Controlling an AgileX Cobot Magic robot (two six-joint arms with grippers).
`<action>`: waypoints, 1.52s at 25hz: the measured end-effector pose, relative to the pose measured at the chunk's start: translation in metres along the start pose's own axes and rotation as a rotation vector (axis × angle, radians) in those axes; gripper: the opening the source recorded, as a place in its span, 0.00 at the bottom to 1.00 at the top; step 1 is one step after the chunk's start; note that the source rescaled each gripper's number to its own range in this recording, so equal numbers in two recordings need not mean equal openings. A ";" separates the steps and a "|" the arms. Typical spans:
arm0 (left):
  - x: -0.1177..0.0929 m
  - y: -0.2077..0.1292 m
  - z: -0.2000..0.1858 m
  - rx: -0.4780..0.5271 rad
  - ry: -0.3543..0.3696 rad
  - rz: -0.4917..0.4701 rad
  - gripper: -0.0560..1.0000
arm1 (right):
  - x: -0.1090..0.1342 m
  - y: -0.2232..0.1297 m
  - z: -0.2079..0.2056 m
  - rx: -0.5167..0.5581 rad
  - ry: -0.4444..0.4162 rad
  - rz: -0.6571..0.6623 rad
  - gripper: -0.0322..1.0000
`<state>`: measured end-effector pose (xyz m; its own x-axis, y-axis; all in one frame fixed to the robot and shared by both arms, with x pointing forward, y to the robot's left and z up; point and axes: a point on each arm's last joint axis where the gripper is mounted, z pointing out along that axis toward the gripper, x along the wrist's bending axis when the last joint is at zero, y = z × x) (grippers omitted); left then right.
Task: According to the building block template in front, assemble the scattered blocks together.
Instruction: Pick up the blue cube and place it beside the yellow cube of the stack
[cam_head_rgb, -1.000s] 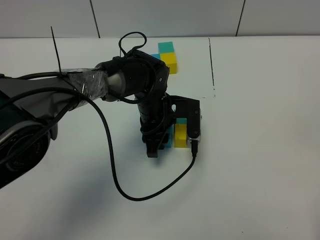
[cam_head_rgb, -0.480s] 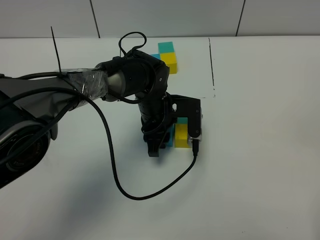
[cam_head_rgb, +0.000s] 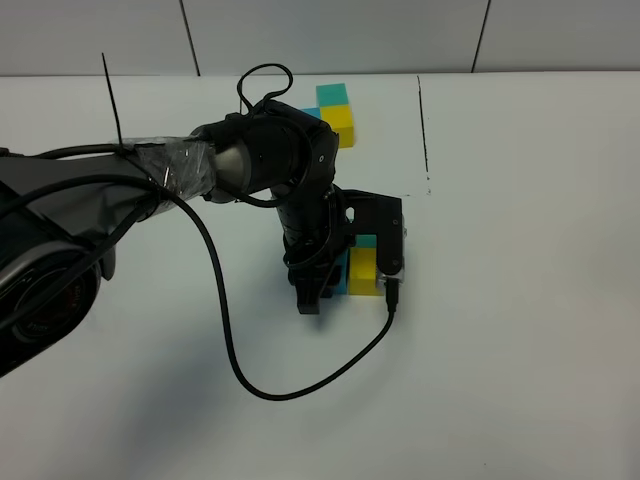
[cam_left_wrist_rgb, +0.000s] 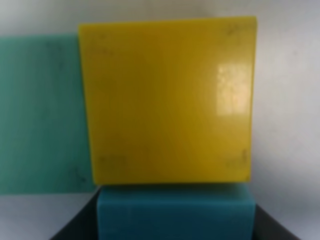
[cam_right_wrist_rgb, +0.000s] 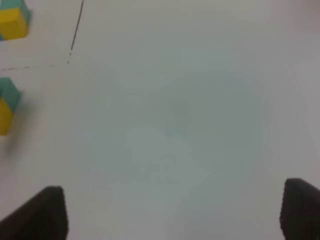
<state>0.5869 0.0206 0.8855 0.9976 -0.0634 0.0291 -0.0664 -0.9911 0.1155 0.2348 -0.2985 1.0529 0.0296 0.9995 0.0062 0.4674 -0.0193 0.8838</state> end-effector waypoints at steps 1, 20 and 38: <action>0.000 0.000 0.000 0.000 0.000 0.004 0.05 | 0.000 0.000 0.000 0.000 0.000 0.000 0.74; 0.000 0.000 0.000 0.002 0.001 0.016 0.05 | 0.000 0.000 0.000 0.000 0.000 0.000 0.74; 0.000 0.000 0.000 0.005 0.003 0.020 0.49 | 0.000 0.000 0.000 0.000 0.000 0.001 0.74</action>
<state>0.5872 0.0210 0.8855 0.9960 -0.0831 0.0341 -0.0864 -0.9901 0.1103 0.2348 -0.2985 1.0529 0.0300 0.9995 0.0069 0.4674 -0.0202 0.8838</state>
